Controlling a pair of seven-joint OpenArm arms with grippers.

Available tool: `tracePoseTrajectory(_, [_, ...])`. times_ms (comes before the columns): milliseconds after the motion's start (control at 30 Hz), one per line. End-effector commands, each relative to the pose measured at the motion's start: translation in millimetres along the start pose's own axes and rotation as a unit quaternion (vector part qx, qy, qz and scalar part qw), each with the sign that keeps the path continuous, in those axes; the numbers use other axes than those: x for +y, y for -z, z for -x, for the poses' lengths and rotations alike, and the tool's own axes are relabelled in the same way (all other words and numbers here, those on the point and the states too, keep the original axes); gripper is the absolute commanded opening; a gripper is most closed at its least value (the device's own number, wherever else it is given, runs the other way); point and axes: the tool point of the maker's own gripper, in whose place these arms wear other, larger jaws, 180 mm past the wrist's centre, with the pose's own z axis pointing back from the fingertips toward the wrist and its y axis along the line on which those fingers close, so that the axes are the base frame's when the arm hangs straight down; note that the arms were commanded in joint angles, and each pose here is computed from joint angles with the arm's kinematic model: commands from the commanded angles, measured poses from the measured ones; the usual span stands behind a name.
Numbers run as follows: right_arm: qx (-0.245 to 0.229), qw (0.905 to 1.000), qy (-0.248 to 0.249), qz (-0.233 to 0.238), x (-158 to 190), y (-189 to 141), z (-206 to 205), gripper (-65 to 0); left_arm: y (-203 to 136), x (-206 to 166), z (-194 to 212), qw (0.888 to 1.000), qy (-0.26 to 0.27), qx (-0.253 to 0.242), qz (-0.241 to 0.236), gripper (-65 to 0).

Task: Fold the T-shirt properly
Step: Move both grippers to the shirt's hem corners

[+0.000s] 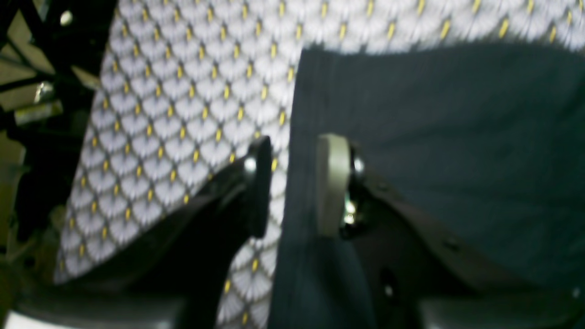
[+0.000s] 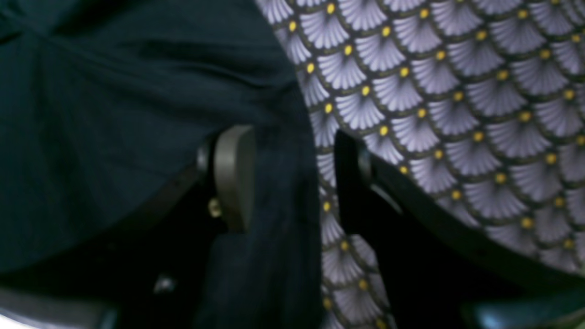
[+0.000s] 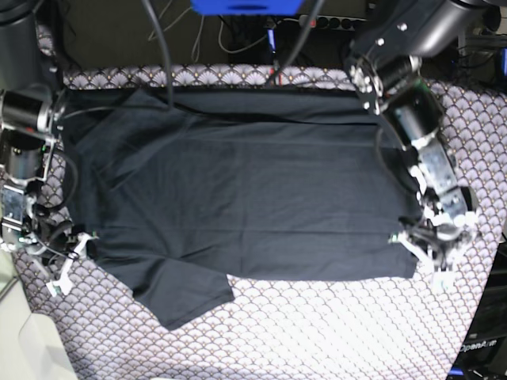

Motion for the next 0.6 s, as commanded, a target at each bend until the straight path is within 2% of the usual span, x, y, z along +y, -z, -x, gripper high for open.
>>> tracePoseTrajectory(0, [-0.043, 0.9990, -0.002, 0.013, -13.9, -9.5, -32.2, -36.0, -1.9, 7.4, -29.2, 0.999, -0.004, -0.036, -0.008, -47.8])
tracePoseTrajectory(267, [-0.072, 0.9973, 0.005, 0.008, -12.4, 0.1, -27.6, -36.0, -3.2, 6.0, -34.9, 0.999, -0.005, -0.042, -0.008, -47.8])
tracePoseTrajectory(567, [-0.095, 0.9954, 0.008, 0.013, -18.9, -3.1, -21.3, -36.0, -25.2, 22.7, -19.5, 0.998, 0.013, -0.047, -0.041, -47.8])
